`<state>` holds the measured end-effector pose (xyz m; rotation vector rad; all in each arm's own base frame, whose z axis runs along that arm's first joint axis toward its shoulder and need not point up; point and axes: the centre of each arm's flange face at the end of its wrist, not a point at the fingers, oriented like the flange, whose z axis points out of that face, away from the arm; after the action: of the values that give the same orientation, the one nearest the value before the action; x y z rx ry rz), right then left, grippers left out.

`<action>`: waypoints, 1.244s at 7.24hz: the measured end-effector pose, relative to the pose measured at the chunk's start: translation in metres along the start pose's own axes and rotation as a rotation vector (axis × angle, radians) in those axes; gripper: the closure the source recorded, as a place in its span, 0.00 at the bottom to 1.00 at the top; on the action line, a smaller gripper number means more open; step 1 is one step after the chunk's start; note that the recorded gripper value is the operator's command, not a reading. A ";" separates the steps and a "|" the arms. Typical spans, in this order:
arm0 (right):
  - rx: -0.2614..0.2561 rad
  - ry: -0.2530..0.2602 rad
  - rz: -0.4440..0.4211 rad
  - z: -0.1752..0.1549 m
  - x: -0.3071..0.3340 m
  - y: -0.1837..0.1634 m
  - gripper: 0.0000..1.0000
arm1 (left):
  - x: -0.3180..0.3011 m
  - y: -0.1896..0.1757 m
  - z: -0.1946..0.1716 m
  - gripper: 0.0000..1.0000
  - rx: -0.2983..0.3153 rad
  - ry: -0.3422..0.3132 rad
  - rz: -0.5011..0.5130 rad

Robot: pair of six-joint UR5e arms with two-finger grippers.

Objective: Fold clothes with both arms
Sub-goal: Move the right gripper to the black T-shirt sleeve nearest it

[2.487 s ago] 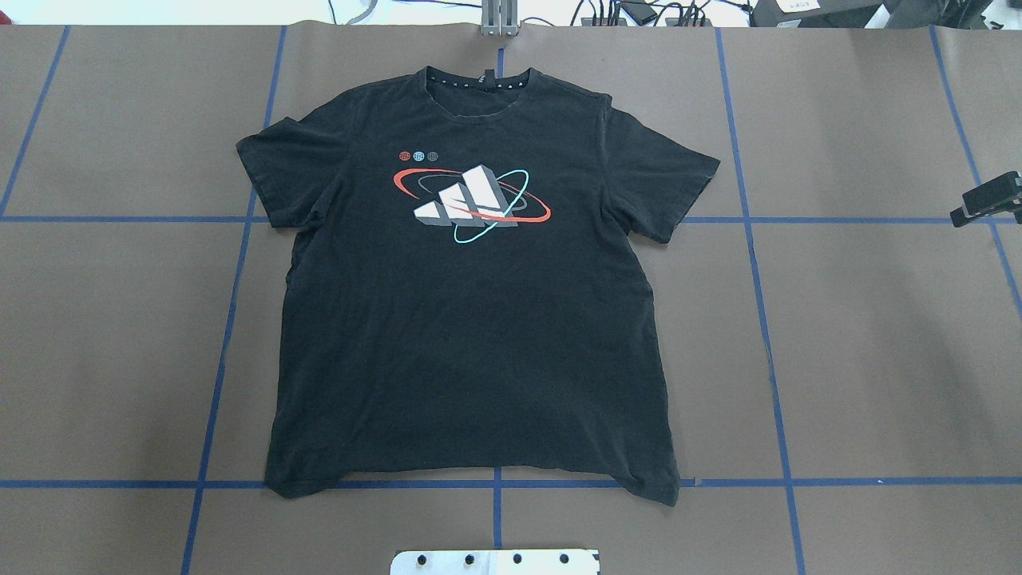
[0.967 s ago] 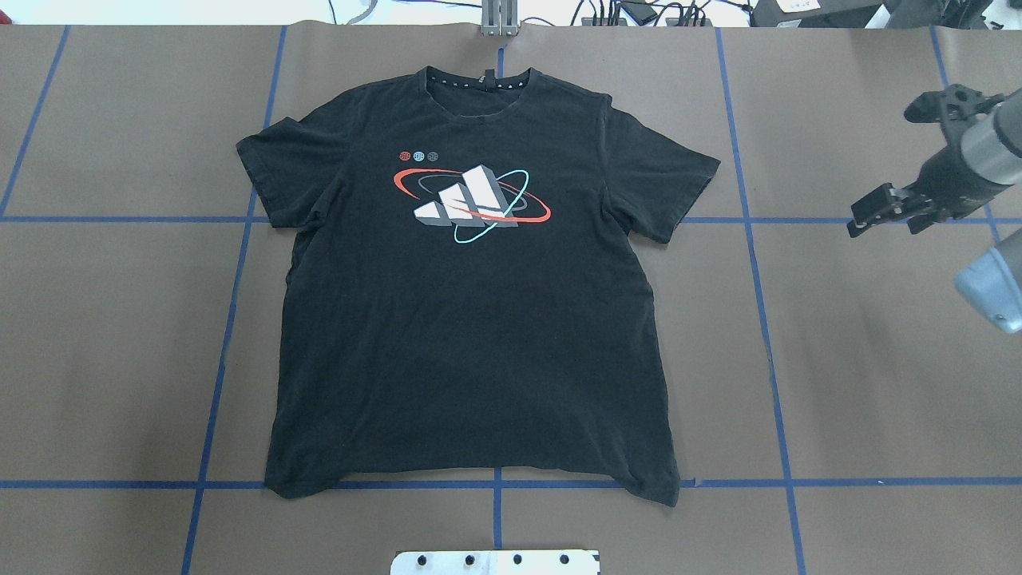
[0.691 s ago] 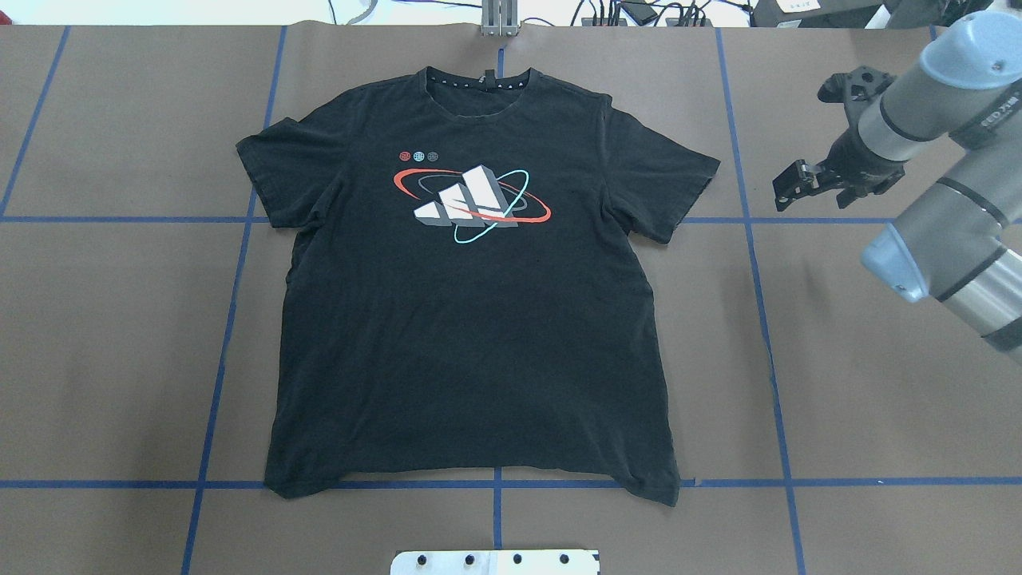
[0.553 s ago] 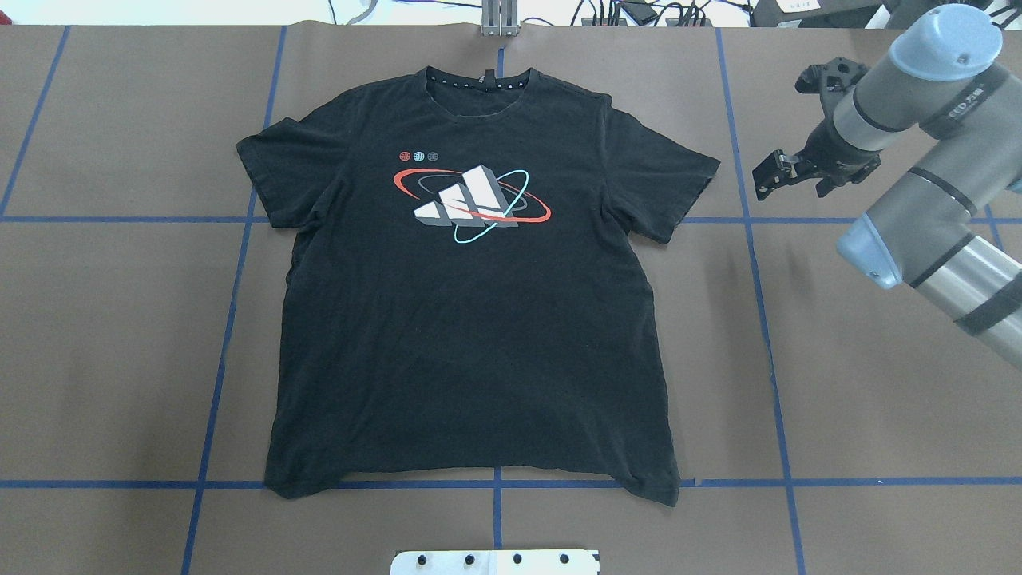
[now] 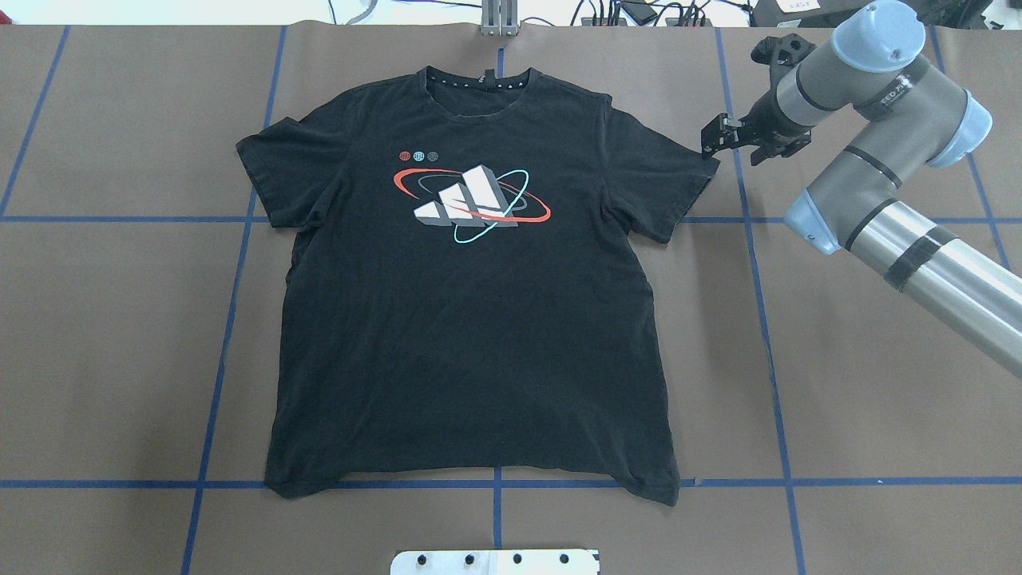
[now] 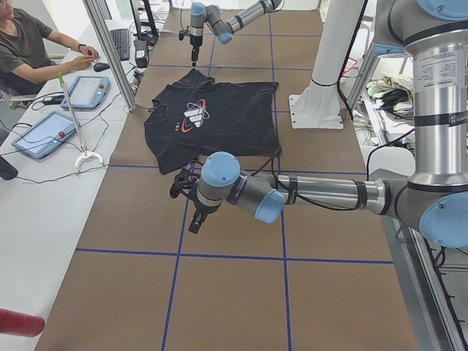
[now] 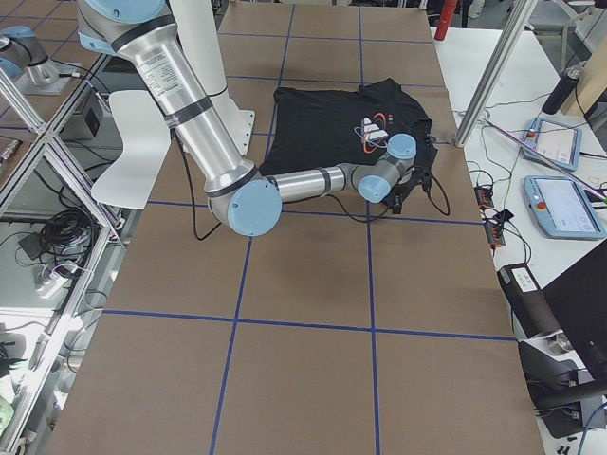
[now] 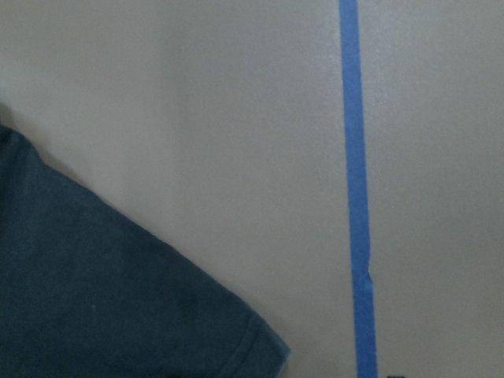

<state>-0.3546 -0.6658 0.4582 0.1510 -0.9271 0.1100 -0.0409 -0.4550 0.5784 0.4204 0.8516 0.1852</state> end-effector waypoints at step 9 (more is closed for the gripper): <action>0.010 0.026 0.005 0.017 -0.001 -0.001 1.00 | 0.002 0.000 -0.003 0.00 0.008 0.000 0.008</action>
<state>-0.3689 -0.6695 0.4673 0.1565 -0.9006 0.1208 -0.0417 -0.4532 0.5755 0.4310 0.8509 0.1893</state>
